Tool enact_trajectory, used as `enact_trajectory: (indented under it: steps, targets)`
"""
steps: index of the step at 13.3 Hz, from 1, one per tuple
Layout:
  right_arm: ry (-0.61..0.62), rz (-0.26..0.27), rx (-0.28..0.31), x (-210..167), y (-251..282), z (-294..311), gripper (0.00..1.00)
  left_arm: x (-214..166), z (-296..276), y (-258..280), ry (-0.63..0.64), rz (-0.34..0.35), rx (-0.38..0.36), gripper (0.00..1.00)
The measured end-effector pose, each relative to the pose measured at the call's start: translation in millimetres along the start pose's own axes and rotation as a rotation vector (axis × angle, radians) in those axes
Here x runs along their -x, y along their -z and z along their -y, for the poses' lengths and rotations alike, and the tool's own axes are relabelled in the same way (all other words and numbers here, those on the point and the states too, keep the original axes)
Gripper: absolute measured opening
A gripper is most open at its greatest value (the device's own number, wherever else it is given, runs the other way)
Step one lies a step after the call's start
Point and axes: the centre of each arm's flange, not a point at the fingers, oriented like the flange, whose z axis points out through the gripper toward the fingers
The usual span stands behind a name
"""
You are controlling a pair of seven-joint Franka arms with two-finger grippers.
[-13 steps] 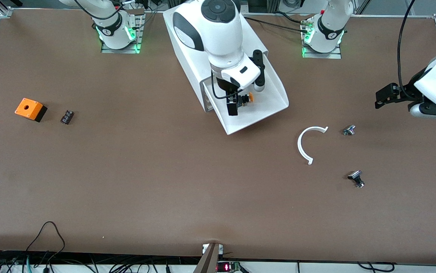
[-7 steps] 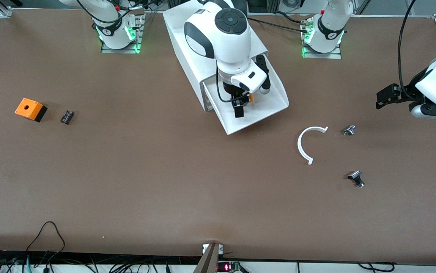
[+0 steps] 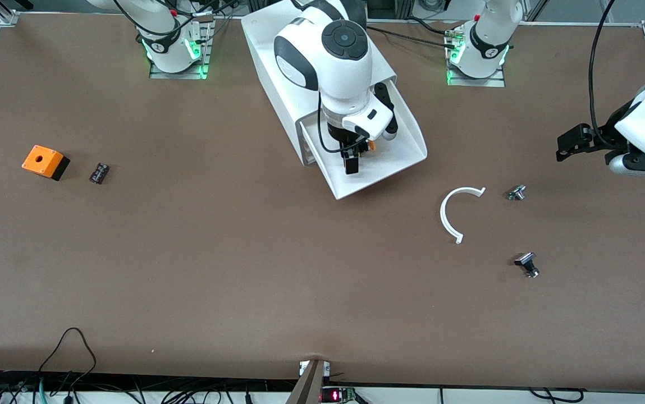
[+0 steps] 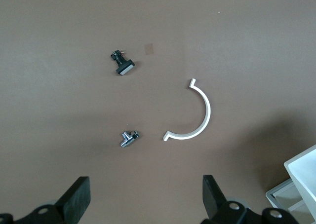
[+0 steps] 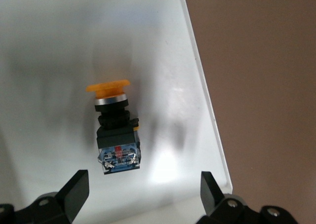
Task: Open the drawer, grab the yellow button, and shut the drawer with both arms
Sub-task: 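Lower the right gripper into the drawer and grasp the yellow button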
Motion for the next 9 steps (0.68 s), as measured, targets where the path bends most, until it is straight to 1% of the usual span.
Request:
enact_trajectory:
  steps: [6, 9]
  targets:
    - [0.017, 0.021, -0.029, -10, -21, 10, 1.00, 0, 0, 3, -0.001, -0.007, 0.000, 1.00]
    - [-0.017, 0.029, -0.039, -13, -30, 14, 1.00, -1, -1, 4, -0.002, -0.009, 0.000, 1.00]
